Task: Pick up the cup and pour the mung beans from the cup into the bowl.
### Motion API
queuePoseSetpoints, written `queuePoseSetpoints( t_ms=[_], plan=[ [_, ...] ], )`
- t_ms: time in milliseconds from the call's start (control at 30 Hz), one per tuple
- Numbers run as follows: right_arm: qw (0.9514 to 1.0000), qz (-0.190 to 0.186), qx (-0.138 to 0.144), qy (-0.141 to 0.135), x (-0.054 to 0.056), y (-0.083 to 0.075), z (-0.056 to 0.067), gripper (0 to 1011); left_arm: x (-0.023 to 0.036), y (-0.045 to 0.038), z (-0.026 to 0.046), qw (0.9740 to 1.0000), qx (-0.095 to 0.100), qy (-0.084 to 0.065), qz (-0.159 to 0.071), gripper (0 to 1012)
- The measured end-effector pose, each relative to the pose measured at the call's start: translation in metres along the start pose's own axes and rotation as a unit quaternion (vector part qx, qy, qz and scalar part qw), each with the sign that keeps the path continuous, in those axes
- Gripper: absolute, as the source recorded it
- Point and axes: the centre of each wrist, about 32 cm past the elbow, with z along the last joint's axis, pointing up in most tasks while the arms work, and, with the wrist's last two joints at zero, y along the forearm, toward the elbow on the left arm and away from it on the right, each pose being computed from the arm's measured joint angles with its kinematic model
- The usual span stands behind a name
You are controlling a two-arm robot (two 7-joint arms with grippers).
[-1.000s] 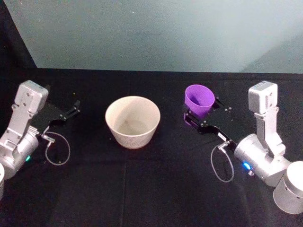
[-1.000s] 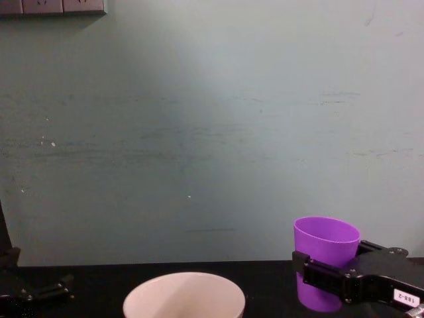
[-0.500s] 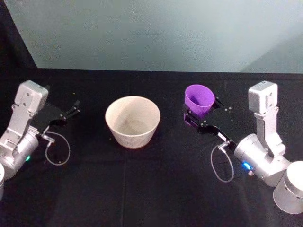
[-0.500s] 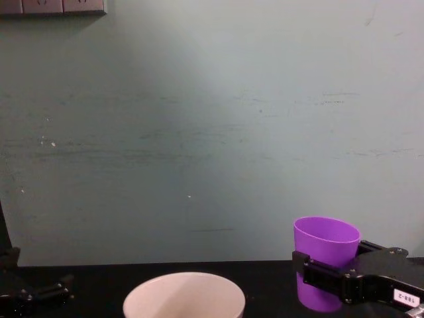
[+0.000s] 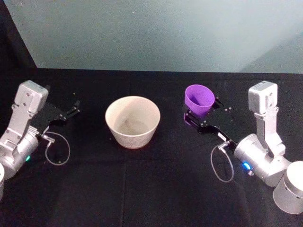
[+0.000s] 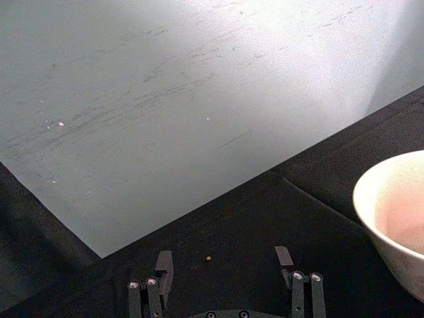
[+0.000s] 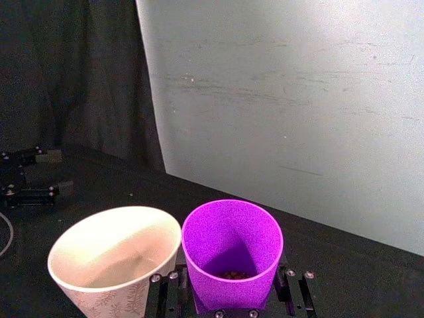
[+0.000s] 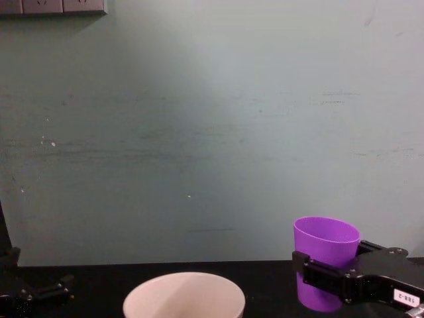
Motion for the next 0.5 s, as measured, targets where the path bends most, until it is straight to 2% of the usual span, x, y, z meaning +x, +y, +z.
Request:
queuePoseSetpoints(
  t_ms=[500],
  plan=[
    [1.0,0.0,0.0,0.0,0.0,0.0,0.0,723,0.0,0.0,0.0,1.0,0.0,0.0,0.0,1000]
  ],
)
